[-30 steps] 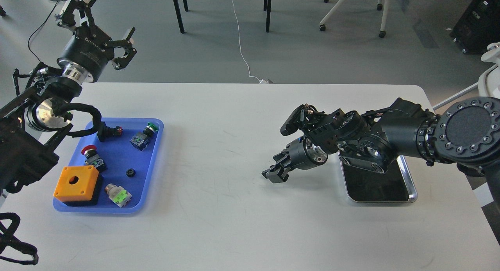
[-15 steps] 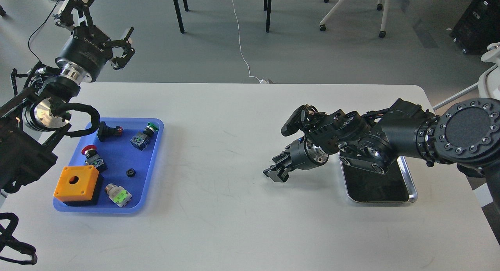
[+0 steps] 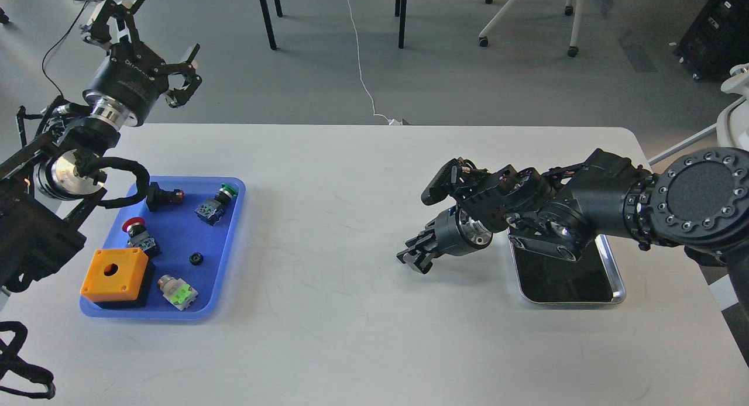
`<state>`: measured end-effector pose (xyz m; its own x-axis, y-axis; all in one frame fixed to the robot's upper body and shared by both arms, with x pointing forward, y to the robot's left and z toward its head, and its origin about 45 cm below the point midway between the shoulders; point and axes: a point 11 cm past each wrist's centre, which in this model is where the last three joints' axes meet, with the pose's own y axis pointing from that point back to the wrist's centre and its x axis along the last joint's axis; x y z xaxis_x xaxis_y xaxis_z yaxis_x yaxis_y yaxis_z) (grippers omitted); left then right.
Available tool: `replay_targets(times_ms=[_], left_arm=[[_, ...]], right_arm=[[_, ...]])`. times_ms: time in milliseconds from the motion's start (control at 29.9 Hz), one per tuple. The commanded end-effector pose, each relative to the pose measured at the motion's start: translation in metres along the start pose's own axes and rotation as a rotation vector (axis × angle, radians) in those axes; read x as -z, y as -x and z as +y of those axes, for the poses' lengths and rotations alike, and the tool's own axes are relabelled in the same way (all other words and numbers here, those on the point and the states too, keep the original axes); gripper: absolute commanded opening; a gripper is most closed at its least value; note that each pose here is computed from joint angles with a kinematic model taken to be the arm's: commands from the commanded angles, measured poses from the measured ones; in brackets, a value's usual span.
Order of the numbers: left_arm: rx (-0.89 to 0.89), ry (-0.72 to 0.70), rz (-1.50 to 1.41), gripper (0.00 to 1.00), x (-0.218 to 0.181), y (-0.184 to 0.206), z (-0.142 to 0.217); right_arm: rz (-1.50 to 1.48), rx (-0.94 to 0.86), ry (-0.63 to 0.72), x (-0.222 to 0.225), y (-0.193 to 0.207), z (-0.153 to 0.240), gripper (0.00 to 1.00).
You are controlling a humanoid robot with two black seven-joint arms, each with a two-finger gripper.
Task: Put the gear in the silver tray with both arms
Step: 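Lower the right gripper onto the black gear and close it, then carry the gear with the right gripper over the silver tray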
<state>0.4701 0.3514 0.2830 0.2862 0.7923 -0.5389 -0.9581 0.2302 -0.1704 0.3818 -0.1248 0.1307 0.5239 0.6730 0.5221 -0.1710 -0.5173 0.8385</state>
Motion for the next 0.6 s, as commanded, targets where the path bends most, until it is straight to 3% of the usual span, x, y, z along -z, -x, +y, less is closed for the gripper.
replay_targets(times_ms=[0, 134, 368, 568], left_arm=[[0.0, 0.0, 0.0, 0.98, 0.0, 0.0, 0.0], [-0.001, 0.001, -0.001, 0.98, -0.001, 0.0, 0.0], [-0.006, 0.003, -0.011, 0.98, -0.005, -0.003, 0.002], [-0.007, 0.006, -0.013, 0.98, -0.007, -0.004, 0.002]], right_arm=[[0.003, 0.008, 0.003, -0.001, 0.002, 0.0, 0.25], [0.007, 0.022, 0.009, -0.003, 0.005, 0.001, 0.18], [0.019, 0.006, 0.021, -0.005, -0.007, 0.007, 0.15], [0.089, -0.046, 0.057, -0.009, -0.052, 0.031, 0.15]])
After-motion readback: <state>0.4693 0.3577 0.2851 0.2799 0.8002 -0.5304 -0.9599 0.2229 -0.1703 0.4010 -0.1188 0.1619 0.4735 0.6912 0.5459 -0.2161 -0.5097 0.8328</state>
